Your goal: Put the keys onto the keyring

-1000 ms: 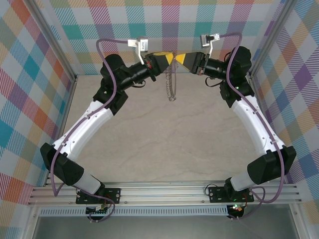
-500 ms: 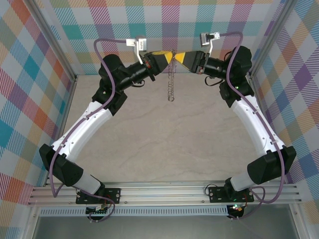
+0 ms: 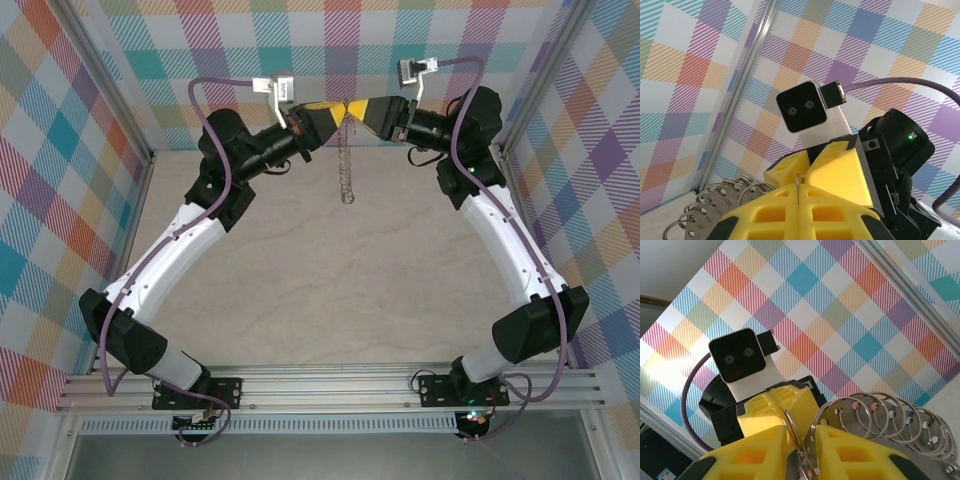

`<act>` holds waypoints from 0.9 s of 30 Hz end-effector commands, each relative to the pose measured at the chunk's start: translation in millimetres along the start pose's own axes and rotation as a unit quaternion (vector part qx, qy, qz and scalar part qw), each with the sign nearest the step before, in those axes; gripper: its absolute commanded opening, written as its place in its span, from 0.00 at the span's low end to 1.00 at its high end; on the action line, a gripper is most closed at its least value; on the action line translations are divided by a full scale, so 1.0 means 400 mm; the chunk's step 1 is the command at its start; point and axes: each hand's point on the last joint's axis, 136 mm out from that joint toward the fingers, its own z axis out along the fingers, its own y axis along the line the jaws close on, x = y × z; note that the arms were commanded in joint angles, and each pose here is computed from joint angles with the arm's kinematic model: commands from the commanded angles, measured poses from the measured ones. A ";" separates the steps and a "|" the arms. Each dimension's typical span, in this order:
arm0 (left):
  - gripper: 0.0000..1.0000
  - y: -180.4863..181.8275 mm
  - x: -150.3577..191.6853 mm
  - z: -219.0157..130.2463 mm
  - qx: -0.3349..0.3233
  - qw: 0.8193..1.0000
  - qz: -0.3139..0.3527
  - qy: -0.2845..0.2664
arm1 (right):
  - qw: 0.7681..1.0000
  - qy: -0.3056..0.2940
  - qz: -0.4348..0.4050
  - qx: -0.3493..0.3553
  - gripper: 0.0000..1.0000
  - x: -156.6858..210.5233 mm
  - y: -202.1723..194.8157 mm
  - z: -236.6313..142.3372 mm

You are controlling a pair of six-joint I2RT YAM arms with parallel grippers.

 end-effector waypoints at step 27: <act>0.40 0.030 -0.039 -0.034 -0.076 0.996 0.035 0.003 | 0.997 0.022 -0.024 0.063 0.00 0.026 -0.056 -0.037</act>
